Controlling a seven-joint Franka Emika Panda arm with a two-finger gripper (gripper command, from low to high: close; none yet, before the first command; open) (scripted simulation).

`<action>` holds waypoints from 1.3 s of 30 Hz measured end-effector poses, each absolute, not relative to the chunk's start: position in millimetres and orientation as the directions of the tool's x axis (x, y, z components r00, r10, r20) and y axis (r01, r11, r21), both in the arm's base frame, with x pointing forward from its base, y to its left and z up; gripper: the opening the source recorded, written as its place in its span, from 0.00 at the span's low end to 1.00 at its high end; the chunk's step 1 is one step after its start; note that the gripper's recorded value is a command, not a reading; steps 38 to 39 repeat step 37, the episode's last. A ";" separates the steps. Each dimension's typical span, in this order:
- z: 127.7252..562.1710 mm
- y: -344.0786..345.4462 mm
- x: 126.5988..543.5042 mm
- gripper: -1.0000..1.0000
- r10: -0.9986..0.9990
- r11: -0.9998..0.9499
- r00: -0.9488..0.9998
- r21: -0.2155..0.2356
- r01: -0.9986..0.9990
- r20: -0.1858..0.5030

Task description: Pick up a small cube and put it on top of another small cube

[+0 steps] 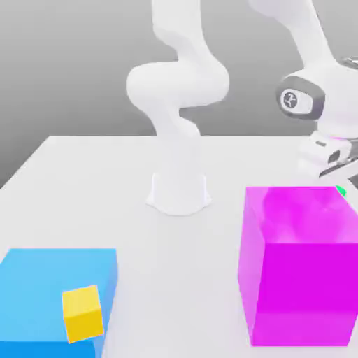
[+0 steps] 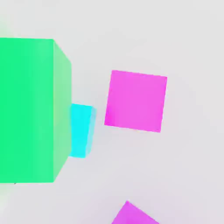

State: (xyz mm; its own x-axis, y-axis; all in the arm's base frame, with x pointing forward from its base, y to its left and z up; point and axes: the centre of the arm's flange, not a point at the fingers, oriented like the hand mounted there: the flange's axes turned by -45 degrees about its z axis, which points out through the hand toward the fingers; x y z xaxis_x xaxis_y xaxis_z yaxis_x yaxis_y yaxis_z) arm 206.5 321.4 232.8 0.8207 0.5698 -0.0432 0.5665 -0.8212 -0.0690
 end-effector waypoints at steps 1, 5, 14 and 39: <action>230.2 321.9 205.5 0.00 0.570 -0.821 0.820 -0.076 0.566 -0.050; 219.1 323.2 202.1 0.00 0.570 -0.821 0.818 -0.097 0.563 -0.073; 193.8 321.8 198.1 0.00 0.565 -0.824 0.818 -0.107 0.556 -0.108; 177.2 315.7 213.0 1.00 0.565 -0.825 0.825 -0.003 0.565 -0.005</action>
